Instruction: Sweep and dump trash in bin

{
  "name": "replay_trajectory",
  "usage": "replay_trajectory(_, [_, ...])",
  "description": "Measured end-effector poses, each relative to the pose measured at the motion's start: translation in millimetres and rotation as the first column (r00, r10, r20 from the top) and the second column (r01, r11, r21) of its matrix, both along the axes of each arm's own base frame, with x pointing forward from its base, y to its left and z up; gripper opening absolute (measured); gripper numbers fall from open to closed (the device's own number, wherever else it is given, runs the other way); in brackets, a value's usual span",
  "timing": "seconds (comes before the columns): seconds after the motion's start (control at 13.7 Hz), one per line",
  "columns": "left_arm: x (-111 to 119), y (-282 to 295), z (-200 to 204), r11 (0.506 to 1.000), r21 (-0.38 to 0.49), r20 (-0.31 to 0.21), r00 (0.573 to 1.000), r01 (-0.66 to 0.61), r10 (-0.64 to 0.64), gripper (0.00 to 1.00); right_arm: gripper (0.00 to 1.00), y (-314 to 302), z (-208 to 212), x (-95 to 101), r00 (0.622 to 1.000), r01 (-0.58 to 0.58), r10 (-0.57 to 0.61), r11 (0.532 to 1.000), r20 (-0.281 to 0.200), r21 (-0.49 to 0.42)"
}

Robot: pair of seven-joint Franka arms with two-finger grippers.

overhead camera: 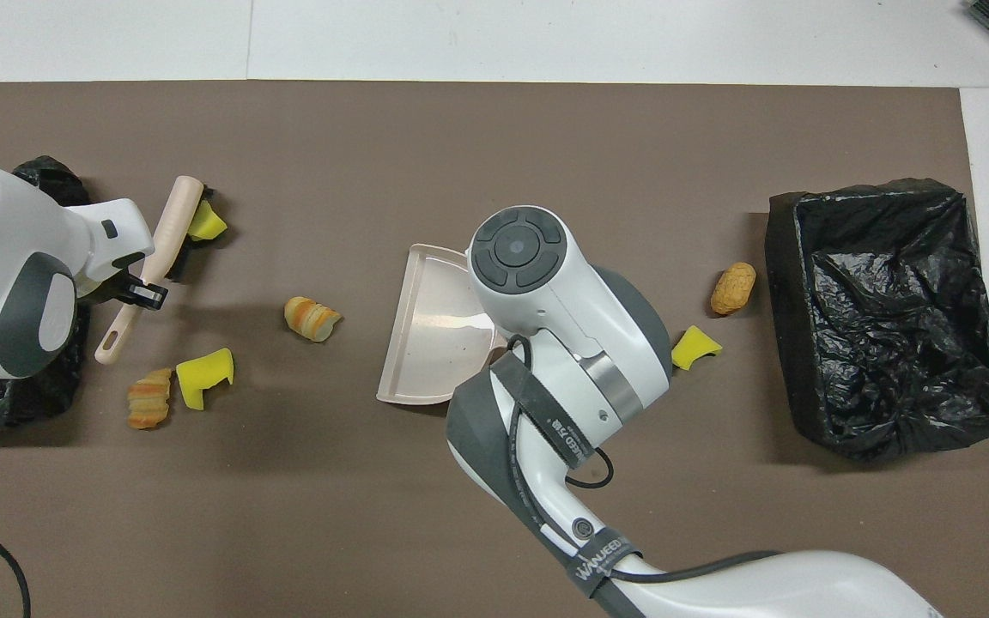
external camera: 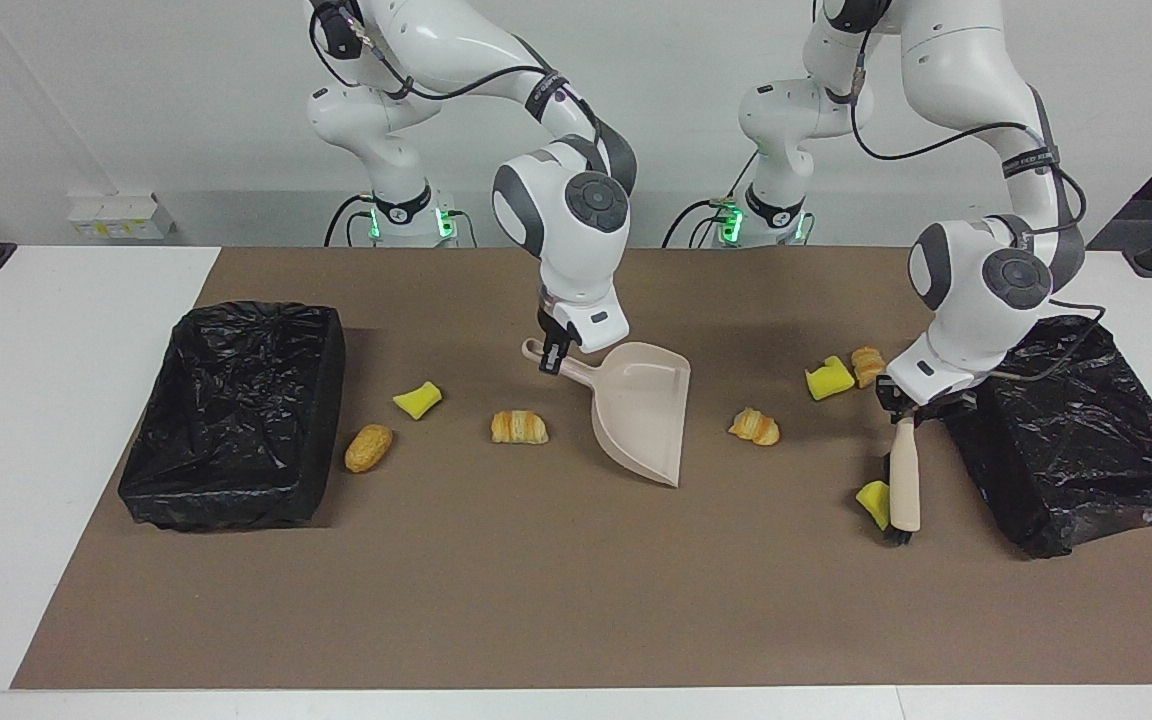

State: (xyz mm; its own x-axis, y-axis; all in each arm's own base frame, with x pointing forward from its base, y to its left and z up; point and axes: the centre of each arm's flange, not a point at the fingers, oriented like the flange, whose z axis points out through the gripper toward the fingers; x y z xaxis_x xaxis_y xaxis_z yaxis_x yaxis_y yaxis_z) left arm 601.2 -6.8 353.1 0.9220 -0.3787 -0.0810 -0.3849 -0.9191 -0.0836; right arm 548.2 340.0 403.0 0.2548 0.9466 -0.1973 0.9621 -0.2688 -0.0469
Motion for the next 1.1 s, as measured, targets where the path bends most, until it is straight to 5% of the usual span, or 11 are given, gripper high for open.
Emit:
replay_trajectory(0.37, [-22,-99,-8,0.999,-0.048,-0.034,0.999,0.017,-0.018,0.26,0.33,-39,-12,14.6,0.999,0.039,-0.039,0.999,-0.020,-0.019])
replay_trajectory(1.1, [-147,-306,-3,0.980,-0.193,-0.140,0.990,-0.045,0.018,0.26,0.33,-56,-31,19.5,1.000,-0.020,0.020,1.000,-0.003,0.014])
